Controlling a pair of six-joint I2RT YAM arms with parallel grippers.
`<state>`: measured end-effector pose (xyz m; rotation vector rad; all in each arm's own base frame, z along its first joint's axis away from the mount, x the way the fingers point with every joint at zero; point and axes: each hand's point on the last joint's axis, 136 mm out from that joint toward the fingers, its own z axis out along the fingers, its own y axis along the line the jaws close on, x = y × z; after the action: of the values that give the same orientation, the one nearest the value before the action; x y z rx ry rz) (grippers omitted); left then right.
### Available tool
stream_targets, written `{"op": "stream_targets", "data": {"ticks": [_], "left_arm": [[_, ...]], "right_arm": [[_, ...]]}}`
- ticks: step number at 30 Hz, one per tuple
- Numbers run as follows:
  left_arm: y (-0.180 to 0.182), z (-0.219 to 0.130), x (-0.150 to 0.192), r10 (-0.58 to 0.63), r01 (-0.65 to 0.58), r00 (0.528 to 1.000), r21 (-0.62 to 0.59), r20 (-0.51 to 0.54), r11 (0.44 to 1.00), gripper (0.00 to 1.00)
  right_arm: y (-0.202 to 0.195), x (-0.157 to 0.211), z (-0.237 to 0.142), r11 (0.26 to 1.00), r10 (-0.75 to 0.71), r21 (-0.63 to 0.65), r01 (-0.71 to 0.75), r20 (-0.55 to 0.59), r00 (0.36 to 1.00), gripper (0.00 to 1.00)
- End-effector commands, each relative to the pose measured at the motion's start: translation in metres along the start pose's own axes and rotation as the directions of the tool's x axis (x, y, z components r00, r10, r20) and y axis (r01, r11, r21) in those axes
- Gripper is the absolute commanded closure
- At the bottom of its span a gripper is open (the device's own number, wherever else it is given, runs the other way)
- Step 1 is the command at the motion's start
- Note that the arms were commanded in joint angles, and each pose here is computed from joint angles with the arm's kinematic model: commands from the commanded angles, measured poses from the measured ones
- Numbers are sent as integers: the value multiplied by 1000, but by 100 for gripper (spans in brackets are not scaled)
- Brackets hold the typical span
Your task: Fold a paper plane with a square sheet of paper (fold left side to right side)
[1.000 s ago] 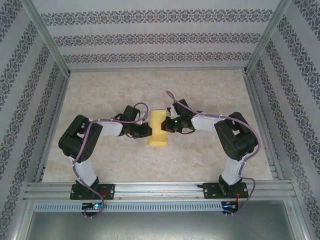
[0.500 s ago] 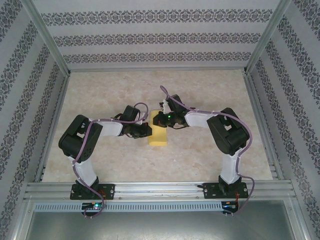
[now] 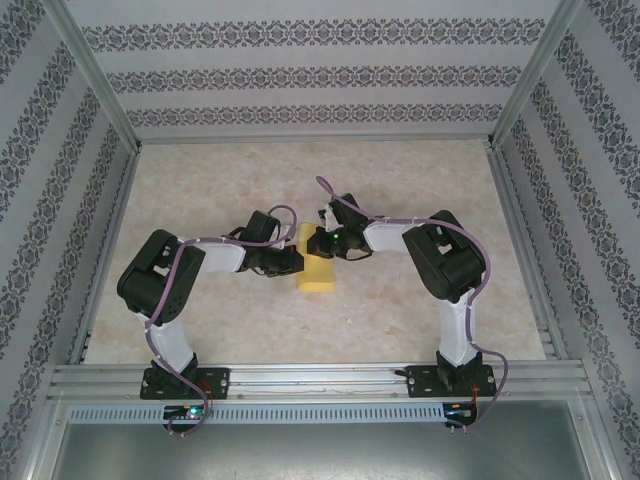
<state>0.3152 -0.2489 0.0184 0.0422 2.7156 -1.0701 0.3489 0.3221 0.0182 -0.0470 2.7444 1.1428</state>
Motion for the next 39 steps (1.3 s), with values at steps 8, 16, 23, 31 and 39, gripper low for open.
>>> {"op": "stream_targets", "data": {"ticks": [8,16,23,31,39], "left_arm": [[22,-3,58,-36,22,989,-101,-142,995,91],[18,-7,85,-59,41,982,-104,-177,994,91],[15,-13,99,-65,42,980,-123,-191,992,91],[18,-14,113,-68,38,975,-140,-212,989,91],[-15,-36,85,3,-14,992,-82,-128,997,90]], "right_arm": [[-43,12,5,986,44,162,-38,-33,998,100],[-46,14,7,984,50,171,-42,-43,998,100],[-49,16,7,983,51,176,-41,-50,997,100],[-47,16,7,984,48,175,-38,-51,998,100],[-41,16,7,987,27,158,-19,-51,998,100]]}}
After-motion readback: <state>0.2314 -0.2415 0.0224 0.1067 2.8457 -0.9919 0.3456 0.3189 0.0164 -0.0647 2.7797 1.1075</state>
